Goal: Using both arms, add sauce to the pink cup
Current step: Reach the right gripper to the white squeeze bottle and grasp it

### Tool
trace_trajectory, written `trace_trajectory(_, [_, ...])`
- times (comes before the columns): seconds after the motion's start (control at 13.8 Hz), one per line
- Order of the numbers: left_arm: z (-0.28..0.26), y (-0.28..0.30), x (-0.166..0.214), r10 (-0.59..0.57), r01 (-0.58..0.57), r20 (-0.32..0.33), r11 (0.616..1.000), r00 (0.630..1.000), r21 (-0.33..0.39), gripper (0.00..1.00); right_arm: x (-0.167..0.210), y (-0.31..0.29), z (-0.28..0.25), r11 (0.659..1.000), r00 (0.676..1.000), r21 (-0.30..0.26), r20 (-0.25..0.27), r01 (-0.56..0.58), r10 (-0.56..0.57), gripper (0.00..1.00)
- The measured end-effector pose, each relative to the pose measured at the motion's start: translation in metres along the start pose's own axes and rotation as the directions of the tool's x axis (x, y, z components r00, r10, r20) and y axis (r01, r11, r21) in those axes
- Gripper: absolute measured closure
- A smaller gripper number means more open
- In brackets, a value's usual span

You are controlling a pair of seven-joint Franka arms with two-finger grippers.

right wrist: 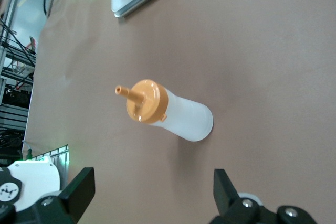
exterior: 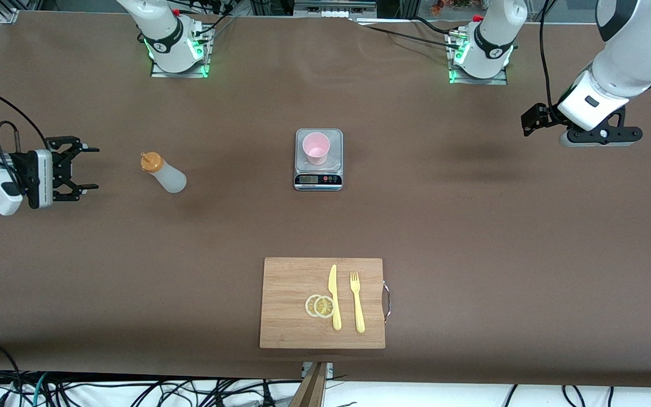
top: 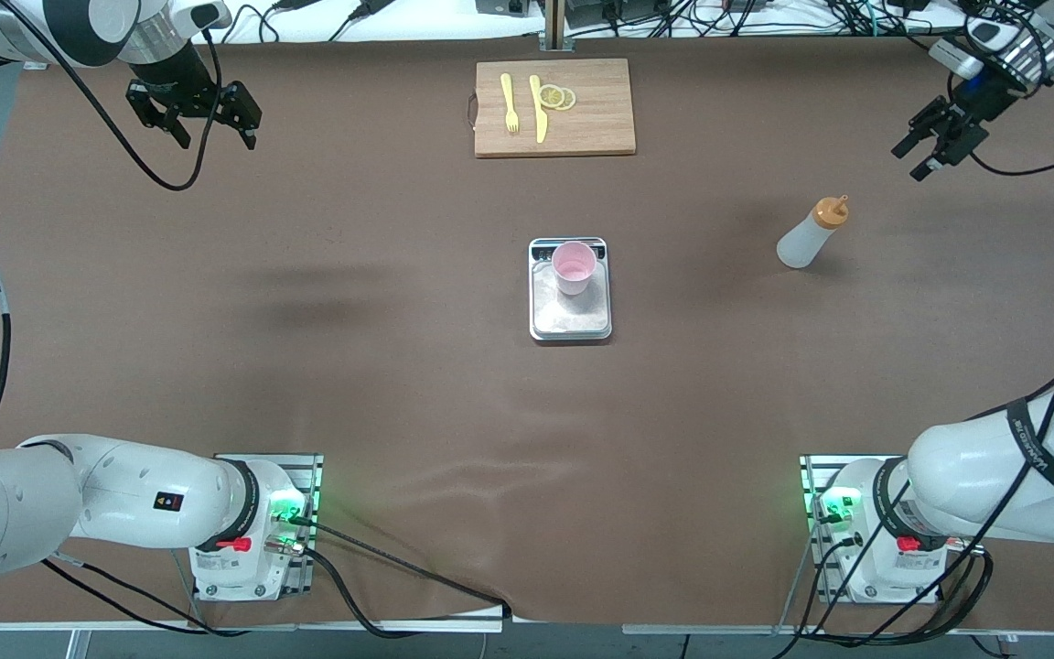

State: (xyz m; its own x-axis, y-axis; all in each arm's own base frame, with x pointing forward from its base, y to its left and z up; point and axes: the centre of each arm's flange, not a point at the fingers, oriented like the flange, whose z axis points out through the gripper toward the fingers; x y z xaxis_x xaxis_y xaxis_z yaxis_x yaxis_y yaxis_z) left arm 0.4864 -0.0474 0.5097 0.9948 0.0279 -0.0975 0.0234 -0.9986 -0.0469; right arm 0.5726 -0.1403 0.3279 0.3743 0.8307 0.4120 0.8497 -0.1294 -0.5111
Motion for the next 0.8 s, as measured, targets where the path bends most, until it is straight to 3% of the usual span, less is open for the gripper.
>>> trace_trajectory(0.29, [0.001, 0.0, -0.001, 0.0, 0.0, 0.01, 1.0, 1.0, 0.002, 0.0, -0.052, 0.001, 0.022, 0.997, 0.994, 0.032, -0.092, 0.063, -0.06, 0.0])
trace_trajectory(0.43, [0.001, 0.0, -0.001, 0.0, 0.0, 0.012, 1.0, 1.0, 0.002, 0.0, -0.076, -0.001, 0.045, 0.991, 0.976, 0.022, -0.177, 0.135, -0.129, 0.0])
trace_trajectory(0.65, [0.001, 0.0, -0.002, 0.0, 0.0, 0.014, 1.0, 1.0, 0.002, 0.0, -0.108, 0.003, 0.092, 0.973, 0.921, -0.005, -0.323, 0.229, -0.218, 0.0])
trace_trajectory(0.8, [0.001, 0.0, -0.002, 0.0, 0.0, 0.014, 1.0, 1.0, 0.002, 0.0, -0.123, 0.009, 0.119, 0.956, 0.878, -0.033, -0.388, 0.291, -0.28, 0.0])
